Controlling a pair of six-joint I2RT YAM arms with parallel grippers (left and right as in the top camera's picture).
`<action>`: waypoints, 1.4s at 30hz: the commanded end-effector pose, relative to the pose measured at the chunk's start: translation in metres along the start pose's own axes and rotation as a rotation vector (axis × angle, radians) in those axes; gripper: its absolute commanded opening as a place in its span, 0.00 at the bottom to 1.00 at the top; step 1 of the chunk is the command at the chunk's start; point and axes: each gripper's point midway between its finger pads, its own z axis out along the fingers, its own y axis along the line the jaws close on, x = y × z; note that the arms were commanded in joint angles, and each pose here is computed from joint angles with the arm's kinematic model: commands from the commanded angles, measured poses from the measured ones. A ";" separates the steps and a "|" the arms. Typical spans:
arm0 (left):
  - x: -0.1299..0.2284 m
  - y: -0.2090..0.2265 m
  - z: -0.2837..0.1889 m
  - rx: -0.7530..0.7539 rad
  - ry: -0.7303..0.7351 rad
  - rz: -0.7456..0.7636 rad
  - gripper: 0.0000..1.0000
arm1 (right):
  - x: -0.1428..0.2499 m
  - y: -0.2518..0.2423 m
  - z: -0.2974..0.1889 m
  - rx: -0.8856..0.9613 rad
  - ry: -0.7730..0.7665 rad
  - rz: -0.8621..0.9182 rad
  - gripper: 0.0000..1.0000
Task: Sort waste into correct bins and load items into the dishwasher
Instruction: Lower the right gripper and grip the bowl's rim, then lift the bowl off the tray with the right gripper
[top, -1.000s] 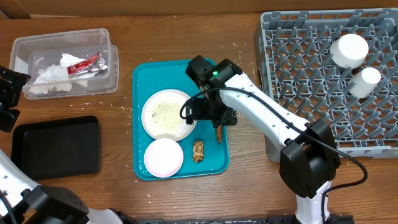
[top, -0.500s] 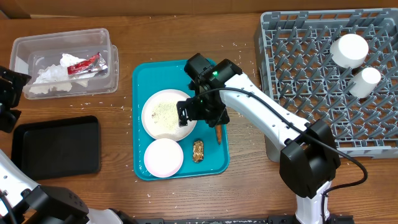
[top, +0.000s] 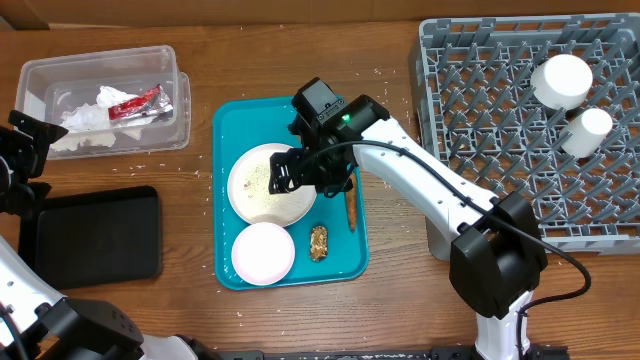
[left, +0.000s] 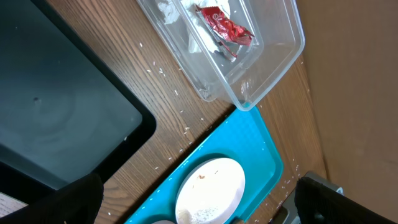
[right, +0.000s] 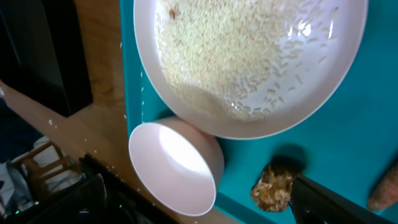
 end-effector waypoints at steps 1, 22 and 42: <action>0.001 -0.004 0.003 0.016 0.014 0.022 1.00 | 0.019 0.014 -0.007 -0.033 0.046 -0.030 0.95; -0.003 0.011 0.003 -0.071 -0.013 0.018 1.00 | 0.072 0.007 0.038 0.391 0.029 -0.286 0.99; -0.007 0.017 0.002 -0.104 -0.034 0.021 1.00 | 0.073 0.013 0.072 0.264 0.025 -0.278 0.79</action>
